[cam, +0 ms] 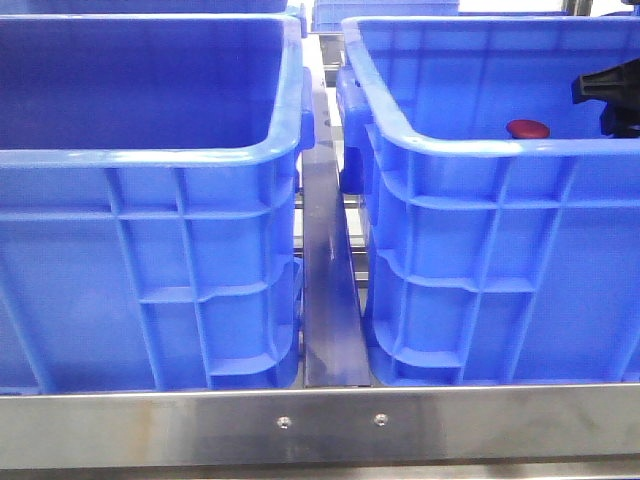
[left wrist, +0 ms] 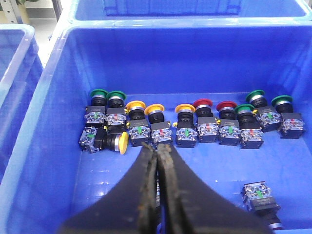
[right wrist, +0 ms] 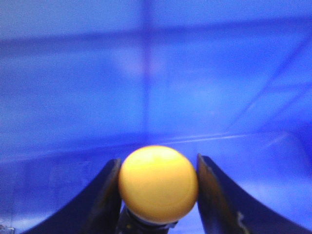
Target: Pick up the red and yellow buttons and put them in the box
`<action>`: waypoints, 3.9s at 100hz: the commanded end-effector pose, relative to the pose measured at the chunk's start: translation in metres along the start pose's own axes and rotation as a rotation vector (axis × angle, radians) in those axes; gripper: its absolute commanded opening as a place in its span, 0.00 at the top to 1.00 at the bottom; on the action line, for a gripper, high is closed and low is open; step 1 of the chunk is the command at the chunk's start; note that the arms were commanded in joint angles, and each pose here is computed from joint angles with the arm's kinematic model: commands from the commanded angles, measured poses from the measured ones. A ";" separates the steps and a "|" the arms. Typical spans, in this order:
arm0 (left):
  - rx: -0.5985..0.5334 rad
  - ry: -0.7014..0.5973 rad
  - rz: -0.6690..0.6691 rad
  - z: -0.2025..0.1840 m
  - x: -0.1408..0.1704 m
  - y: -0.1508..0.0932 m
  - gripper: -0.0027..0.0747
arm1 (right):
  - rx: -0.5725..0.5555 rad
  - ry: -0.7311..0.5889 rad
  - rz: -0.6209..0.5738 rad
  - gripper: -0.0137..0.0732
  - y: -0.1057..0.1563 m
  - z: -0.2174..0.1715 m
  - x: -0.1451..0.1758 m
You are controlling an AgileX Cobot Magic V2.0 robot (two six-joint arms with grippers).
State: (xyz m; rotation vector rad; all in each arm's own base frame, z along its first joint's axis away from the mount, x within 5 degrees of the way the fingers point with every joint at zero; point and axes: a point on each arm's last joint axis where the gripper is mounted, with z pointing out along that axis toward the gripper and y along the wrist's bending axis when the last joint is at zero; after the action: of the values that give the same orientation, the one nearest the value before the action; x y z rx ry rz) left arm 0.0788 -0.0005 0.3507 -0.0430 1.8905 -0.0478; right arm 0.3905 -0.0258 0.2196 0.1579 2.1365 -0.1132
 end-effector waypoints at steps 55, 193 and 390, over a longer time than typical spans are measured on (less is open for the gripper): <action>0.011 -0.098 -0.009 -0.003 -0.014 -0.001 0.99 | -0.088 0.041 0.045 0.55 0.005 -0.006 0.008; 0.012 -0.104 -0.009 -0.003 -0.015 -0.001 0.99 | -0.189 -0.469 0.055 0.26 -0.011 -0.236 -0.021; 0.033 -0.199 -0.018 -0.007 -0.010 -0.002 0.99 | -0.202 -0.641 0.056 0.92 -0.019 -0.301 0.016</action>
State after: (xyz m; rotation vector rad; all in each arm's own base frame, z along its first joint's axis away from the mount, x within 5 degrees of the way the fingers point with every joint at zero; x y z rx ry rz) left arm 0.0778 -0.0008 0.3496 -0.0390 1.8431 -0.0535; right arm 0.1313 0.0002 0.3595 0.0527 1.5200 0.0901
